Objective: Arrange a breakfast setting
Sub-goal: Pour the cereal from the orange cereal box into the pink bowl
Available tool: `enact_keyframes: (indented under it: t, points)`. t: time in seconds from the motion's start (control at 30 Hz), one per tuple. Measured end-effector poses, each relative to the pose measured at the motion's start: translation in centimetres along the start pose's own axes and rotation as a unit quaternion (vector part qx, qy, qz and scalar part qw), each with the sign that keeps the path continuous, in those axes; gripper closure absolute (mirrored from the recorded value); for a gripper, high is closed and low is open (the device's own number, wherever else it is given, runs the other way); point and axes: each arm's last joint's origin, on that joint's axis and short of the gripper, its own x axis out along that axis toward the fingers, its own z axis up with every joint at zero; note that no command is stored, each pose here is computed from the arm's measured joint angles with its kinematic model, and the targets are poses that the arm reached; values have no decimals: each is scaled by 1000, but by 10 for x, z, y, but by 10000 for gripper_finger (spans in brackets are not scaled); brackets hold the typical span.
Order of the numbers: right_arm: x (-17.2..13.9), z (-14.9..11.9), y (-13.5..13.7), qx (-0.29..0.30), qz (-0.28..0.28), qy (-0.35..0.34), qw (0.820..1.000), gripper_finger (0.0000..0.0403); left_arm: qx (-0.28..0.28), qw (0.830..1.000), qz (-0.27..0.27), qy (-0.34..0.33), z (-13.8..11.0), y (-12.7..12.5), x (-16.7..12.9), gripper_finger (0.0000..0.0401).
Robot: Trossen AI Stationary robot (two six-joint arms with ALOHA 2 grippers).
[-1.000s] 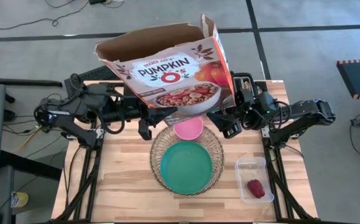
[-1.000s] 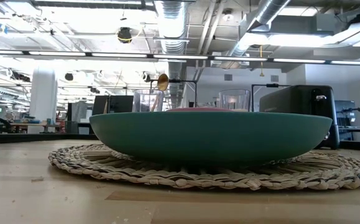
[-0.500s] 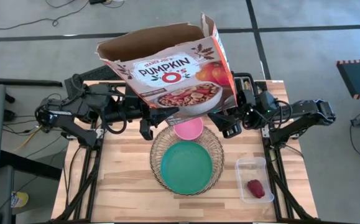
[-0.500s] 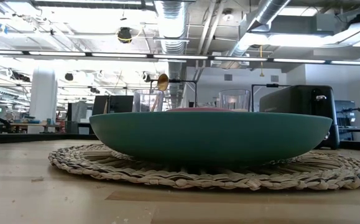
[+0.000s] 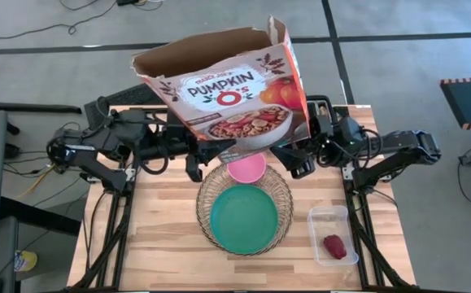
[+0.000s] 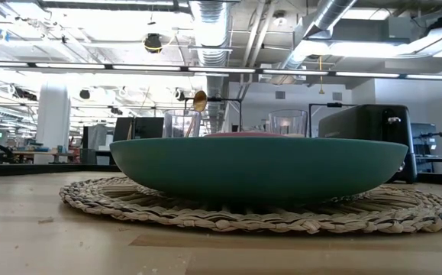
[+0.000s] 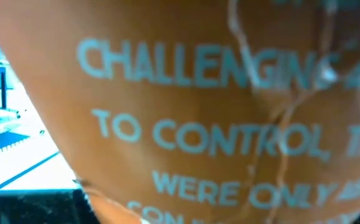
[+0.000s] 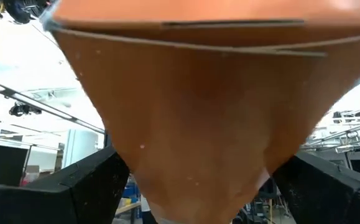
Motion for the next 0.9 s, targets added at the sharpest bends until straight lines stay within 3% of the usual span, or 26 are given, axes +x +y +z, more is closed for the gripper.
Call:
enact_keyframes:
  t: [0.77, 0.9]
  points:
    - [0, -2, 0, 1, -6, 2, 1000, 5, 12, 999, 40, 31, -6, 11, 3, 199]
    - [0, -1, -1, 0, -14, 0, 1000, 4, 13, 999, 26, 34, -6, 11, 4, 199]
